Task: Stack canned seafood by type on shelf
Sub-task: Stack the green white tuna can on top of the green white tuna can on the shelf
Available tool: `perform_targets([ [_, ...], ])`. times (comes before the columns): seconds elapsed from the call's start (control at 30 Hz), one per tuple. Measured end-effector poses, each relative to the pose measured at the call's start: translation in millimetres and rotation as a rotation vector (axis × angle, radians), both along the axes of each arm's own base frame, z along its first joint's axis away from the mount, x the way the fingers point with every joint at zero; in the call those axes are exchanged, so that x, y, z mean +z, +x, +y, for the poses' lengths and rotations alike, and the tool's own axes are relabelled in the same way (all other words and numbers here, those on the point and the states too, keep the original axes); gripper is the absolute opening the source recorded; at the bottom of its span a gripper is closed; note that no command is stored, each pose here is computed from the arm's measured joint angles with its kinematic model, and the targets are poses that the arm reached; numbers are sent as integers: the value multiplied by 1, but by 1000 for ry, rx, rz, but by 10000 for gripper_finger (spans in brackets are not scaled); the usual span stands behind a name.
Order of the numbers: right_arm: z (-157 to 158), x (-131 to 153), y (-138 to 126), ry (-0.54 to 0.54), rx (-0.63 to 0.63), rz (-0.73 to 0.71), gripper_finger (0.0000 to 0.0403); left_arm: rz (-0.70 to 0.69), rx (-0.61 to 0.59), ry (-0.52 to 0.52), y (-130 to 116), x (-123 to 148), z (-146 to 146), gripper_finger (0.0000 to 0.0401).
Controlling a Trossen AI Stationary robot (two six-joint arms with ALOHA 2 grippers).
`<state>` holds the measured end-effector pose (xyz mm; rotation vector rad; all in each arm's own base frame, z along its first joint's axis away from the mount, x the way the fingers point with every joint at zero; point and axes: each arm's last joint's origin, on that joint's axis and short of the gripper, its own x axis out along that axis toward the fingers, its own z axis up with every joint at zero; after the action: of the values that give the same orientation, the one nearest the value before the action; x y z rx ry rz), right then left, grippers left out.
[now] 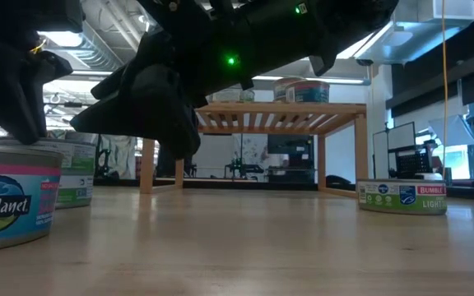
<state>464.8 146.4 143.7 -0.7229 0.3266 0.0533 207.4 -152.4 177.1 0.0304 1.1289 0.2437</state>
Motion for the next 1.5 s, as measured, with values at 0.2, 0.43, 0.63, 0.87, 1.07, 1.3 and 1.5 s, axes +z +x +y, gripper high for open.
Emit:
perform_targets([
  [0.2,-1,0,0,0,-3,0,287,-3,-4,-4,0,0,-1,4],
  [0.43,-12,-1,3,-12,-48,7,287,-4,-1,-6,0,0,-1,5],
  [0.63,-18,-2,4,-15,-61,18,287,-2,-4,-4,0,-1,0,9],
  [0.87,-17,-2,4,-15,-60,19,287,-3,-4,-14,1,-1,-1,47],
  [1.07,-17,-1,4,-14,-60,13,287,-3,-4,-19,1,-1,-1,79],
  [1.3,-17,-1,4,-13,-60,13,287,-1,-5,2,0,-1,0,63],
  [1.5,-17,-1,4,-13,-60,13,287,5,-25,19,0,-1,0,30],
])
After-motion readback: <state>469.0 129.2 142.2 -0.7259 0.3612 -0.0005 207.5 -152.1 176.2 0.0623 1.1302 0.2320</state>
